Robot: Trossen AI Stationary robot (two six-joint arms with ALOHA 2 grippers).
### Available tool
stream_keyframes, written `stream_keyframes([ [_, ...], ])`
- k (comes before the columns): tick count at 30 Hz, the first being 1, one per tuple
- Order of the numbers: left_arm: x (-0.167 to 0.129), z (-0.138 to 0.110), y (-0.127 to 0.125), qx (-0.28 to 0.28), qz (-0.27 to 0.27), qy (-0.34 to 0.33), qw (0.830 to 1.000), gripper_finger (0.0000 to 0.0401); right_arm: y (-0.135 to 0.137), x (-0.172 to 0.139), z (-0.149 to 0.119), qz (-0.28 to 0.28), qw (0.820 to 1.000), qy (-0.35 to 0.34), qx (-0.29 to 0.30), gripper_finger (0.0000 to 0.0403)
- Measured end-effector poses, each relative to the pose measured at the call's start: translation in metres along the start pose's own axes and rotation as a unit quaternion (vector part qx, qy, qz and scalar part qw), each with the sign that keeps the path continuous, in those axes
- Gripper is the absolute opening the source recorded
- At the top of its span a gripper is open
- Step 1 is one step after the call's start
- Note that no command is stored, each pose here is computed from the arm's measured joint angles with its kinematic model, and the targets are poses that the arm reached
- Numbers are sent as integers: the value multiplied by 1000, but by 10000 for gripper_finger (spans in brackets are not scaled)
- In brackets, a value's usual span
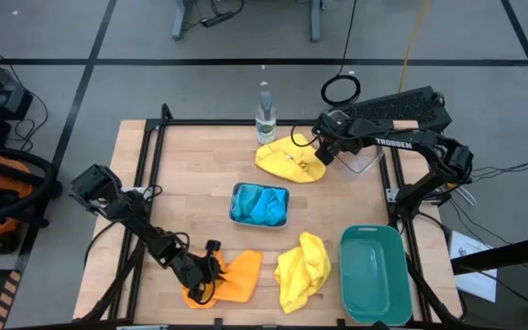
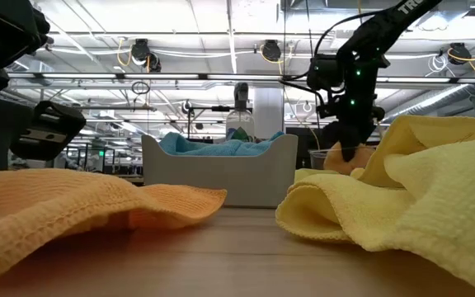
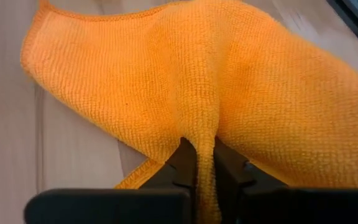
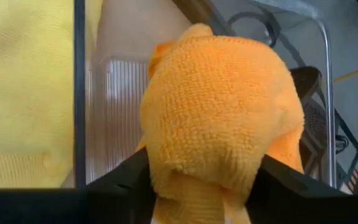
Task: Sort microfiber towel by color & place in baskets
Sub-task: Put the top orange towel in the transparent container, then put the orange towel in the transparent container
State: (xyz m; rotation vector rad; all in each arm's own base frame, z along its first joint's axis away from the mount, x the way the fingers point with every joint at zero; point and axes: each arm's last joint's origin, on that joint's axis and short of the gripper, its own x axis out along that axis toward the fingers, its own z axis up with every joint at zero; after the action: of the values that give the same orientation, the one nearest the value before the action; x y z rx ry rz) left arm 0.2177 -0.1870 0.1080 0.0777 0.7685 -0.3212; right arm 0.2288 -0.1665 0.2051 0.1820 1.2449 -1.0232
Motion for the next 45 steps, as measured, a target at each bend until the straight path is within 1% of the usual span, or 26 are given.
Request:
stream_keyframes([
  [5, 0, 2, -1, 12, -4, -11, 1000, 23, -3, -14, 4, -3, 1000, 24, 2, 231],
  [9, 0, 2, -1, 14, -4, -12, 1000, 22, 1, -31, 10, 2, 1000, 21, -6, 252],
  [16, 0, 5, -2, 22, -7, -23, 999, 22, 11, -45, 13, 12, 1000, 5, -22, 269],
  [20, 0, 5, -2, 23, -7, -23, 999, 21, 11, -45, 11, 8, 999, 10, -29, 276],
  [23, 0, 5, -2, 31, -7, -24, 999, 21, 10, -49, 11, 12, 1000, 4, -24, 276],
  [25, -1, 6, -2, 34, -8, -28, 999, 21, 11, -57, 10, 22, 1000, -14, -17, 273],
  [27, -4, 9, -2, 37, -10, -35, 999, 21, 13, -72, 8, 57, 997, -42, -15, 269],
  [29, -9, 14, -2, 37, -13, -47, 998, 21, 17, -95, 4, 93, 992, -87, -18, 264],
  [31, -16, 19, -2, 38, -16, -60, 997, 21, 19, -122, -3, 125, 982, -144, -16, 258],
  [33, -24, 26, -2, 47, -20, -78, 996, 21, 22, -150, -13, 163, 966, -201, -15, 252],
  [34, -28, 29, -2, 56, -21, -86, 995, 21, 24, -163, -19, 186, 955, -229, -16, 249],
  [36, -37, 36, -1, 75, -23, -106, 991, 21, 31, -190, -30, 237, 928, -285, -25, 244],
  [39, -52, 46, 0, 104, -16, -140, 985, 21, 50, -223, -49, 298, 887, -348, -64, 237],
  [42, -66, 54, 3, 114, 19, -172, 978, 21, 75, -246, -70, 322, 853, -393, -115, 232],
  [45, -81, 62, 8, 114, 58, -204, 971, 21, 106, -259, -88, 314, 830, -431, -165, 227],
])
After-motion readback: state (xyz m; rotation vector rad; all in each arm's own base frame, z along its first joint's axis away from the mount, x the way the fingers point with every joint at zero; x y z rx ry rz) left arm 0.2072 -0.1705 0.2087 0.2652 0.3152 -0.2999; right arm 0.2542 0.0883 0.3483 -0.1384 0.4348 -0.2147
